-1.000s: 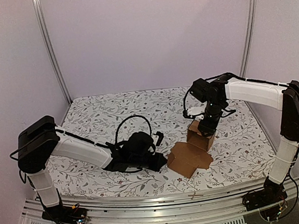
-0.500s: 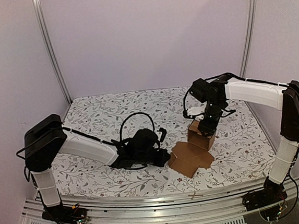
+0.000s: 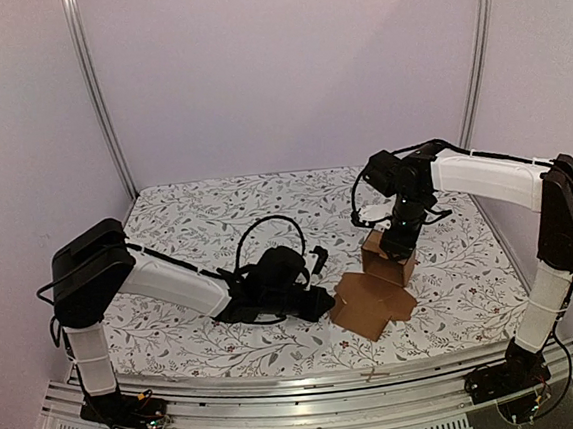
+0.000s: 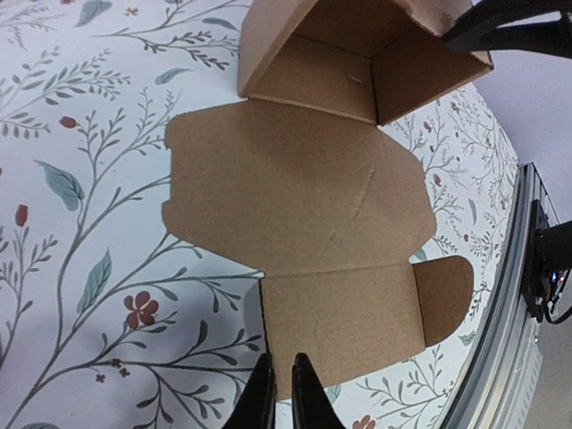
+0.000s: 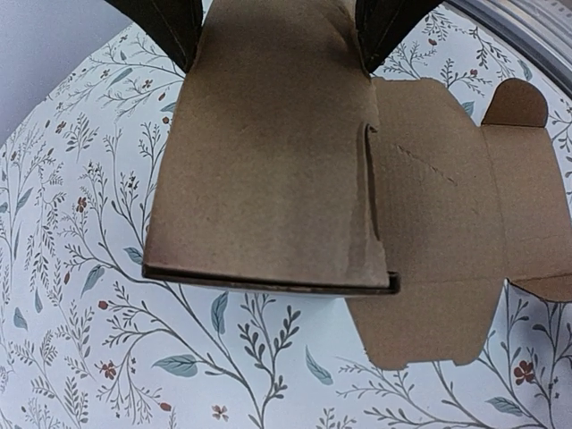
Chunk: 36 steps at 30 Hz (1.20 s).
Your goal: Fold the paper box
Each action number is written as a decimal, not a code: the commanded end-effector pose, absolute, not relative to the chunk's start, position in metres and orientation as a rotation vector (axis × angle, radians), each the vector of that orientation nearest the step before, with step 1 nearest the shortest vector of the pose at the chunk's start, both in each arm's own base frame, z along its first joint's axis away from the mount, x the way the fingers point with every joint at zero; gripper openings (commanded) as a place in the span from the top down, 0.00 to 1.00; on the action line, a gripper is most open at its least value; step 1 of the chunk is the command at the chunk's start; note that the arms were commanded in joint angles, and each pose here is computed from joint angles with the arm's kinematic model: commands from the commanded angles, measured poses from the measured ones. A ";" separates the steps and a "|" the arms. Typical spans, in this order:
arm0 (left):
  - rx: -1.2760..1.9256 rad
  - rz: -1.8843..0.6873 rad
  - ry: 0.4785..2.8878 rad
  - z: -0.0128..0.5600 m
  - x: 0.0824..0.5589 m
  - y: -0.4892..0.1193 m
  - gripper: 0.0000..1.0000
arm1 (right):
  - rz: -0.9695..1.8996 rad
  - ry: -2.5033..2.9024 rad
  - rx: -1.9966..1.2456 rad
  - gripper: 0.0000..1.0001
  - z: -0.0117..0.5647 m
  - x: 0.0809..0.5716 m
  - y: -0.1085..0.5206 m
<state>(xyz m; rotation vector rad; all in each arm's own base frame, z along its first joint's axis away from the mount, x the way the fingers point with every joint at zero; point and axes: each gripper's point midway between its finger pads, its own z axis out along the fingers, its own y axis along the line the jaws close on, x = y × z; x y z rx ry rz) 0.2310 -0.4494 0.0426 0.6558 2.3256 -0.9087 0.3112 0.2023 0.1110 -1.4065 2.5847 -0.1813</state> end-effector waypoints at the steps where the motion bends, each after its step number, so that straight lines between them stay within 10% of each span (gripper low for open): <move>1: 0.738 -1.014 2.259 0.053 0.221 -0.471 0.91 | -0.174 2.569 -1.404 0.44 0.113 0.311 0.207; 36: 0.847 -0.821 2.674 -0.069 0.191 -0.453 0.92 | -0.208 2.570 -1.397 0.44 0.111 0.312 0.203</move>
